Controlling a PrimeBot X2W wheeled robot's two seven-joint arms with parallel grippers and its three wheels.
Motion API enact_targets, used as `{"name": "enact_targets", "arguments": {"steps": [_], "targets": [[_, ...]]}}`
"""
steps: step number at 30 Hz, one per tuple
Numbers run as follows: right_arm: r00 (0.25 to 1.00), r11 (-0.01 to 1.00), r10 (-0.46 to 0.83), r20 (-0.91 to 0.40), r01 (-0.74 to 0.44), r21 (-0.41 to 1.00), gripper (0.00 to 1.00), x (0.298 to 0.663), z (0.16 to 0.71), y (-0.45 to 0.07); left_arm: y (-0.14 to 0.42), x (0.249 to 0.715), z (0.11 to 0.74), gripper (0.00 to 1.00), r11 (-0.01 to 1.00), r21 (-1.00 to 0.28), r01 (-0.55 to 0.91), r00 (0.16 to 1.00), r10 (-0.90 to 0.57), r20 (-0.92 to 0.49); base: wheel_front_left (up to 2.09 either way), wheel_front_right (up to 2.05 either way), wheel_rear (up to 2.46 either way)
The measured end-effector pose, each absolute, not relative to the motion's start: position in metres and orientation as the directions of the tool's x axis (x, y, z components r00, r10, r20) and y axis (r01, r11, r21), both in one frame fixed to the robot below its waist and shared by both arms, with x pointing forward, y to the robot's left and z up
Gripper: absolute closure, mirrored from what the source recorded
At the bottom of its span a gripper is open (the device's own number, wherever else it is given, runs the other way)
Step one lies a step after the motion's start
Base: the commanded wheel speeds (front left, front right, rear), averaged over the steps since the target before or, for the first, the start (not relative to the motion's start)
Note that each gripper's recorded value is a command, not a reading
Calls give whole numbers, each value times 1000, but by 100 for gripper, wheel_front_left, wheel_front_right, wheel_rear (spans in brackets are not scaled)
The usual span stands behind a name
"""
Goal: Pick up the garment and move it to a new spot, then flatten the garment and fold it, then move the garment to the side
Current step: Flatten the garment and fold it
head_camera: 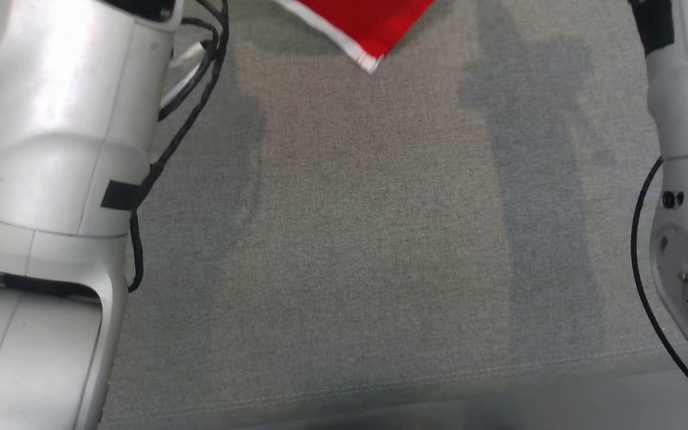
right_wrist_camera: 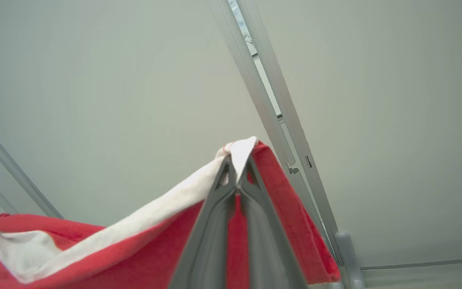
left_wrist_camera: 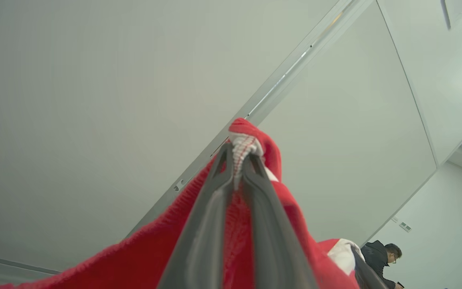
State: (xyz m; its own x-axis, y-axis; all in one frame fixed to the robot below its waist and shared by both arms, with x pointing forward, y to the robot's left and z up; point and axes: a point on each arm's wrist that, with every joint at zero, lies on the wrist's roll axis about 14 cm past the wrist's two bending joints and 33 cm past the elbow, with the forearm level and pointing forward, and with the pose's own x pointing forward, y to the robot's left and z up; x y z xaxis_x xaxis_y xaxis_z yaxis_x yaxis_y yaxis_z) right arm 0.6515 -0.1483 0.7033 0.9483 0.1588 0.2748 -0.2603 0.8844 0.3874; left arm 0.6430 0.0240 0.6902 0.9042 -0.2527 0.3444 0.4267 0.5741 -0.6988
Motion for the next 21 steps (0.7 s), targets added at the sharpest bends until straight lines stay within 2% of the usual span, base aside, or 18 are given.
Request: {"name": "enact_targets", "arguments": {"steps": [8,16,18,21], "targets": [[889,913,62,454,-234,335,100,691,719,-163,16,681,683,100,527,-680,509,858,-245,452,0,0,0],[830,939,89,551,-254,230,100,699,732,-161,23,698,670,100,478,-675,562,818,-202,538,0,0,0],[835,946,114,539,-257,197,100,699,720,-158,16,700,647,100,462,-698,547,833,-220,507,0,0,0],[882,956,158,444,-249,154,100,702,670,-149,-4,694,609,100,453,-718,529,849,-286,445,0,0,0]]}}
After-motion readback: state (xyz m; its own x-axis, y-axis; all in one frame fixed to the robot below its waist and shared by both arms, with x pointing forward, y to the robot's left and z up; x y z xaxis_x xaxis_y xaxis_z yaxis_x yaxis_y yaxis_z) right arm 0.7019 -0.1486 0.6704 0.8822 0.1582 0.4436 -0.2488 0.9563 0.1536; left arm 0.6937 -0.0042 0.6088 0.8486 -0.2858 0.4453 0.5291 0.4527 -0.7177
